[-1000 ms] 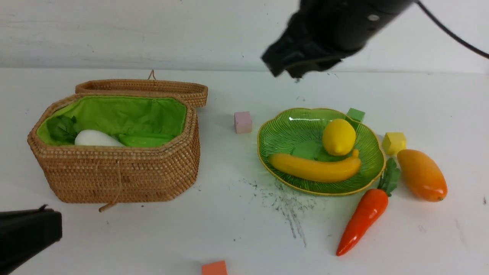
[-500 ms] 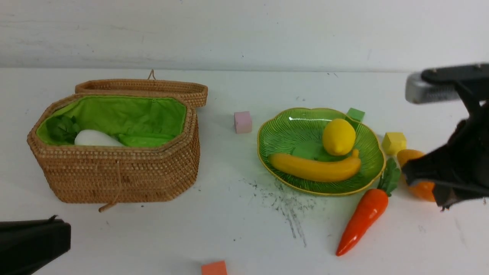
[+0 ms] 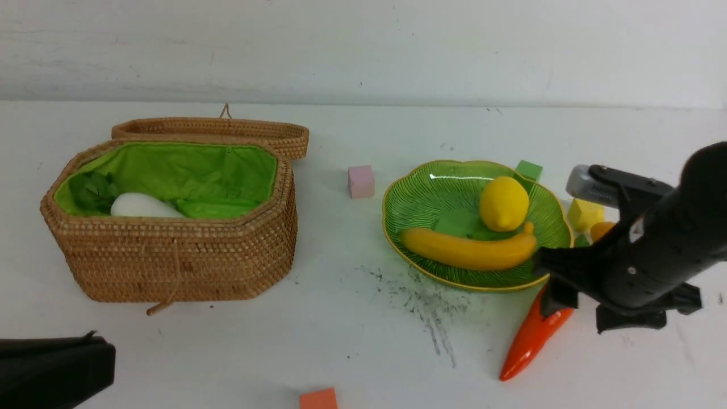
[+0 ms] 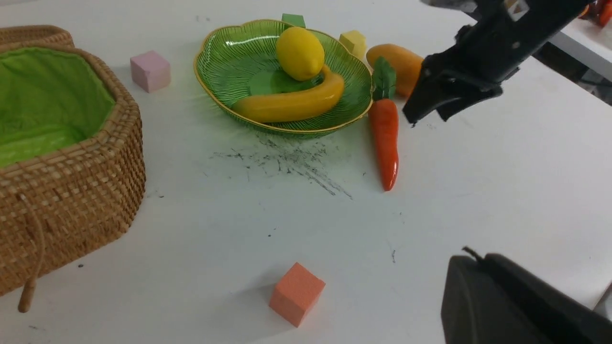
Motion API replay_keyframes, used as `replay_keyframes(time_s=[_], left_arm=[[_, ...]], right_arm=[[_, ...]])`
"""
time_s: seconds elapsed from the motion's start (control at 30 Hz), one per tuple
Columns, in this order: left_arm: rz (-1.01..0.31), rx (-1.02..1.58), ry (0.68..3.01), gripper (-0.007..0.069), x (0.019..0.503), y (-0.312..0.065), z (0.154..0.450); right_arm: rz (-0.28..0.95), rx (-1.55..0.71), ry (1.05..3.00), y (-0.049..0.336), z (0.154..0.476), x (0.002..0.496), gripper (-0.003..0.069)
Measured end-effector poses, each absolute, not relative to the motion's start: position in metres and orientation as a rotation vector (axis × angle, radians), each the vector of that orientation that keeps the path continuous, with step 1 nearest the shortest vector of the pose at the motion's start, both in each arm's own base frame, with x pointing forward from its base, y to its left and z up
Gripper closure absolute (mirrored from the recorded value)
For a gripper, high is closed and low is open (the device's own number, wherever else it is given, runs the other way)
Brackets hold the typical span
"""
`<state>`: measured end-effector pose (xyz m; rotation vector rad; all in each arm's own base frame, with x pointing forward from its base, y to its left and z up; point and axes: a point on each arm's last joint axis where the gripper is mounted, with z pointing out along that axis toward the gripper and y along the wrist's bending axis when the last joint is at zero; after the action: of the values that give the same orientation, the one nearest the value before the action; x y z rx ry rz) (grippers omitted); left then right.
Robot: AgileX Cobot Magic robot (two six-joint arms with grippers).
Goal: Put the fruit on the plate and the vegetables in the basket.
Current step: Use the right arm to grab a carrot and put it into the left basket
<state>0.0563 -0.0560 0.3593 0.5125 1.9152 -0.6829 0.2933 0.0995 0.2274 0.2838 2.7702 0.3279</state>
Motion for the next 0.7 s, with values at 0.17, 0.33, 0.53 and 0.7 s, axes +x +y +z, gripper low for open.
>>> replay_keyframes(time_s=[0.17, 0.33, 0.53, 0.7], left_arm=[[-0.692, 0.511, 1.919, 0.0631, 0.056, -0.056, 0.359], [-0.704, 0.511, 1.931, 0.0631, 0.055, -0.057, 0.358], [-0.7, 0.518, 1.95, 0.0631, 0.054, -0.057, 0.357], [-0.698, 0.521, 1.959, 0.0631, 0.054, -0.056, 0.356]], right_arm=[[0.325, 0.345, 2.762, 0.104, 0.196, 0.312, 0.0045], [0.321, 0.368, 2.756, 0.107, 0.174, 0.323, 0.0101], [0.306, 0.418, 2.785, 0.107, 0.161, 0.325, 0.0187], [0.306, 0.442, 2.789, 0.107, 0.161, 0.326, 0.0279]])
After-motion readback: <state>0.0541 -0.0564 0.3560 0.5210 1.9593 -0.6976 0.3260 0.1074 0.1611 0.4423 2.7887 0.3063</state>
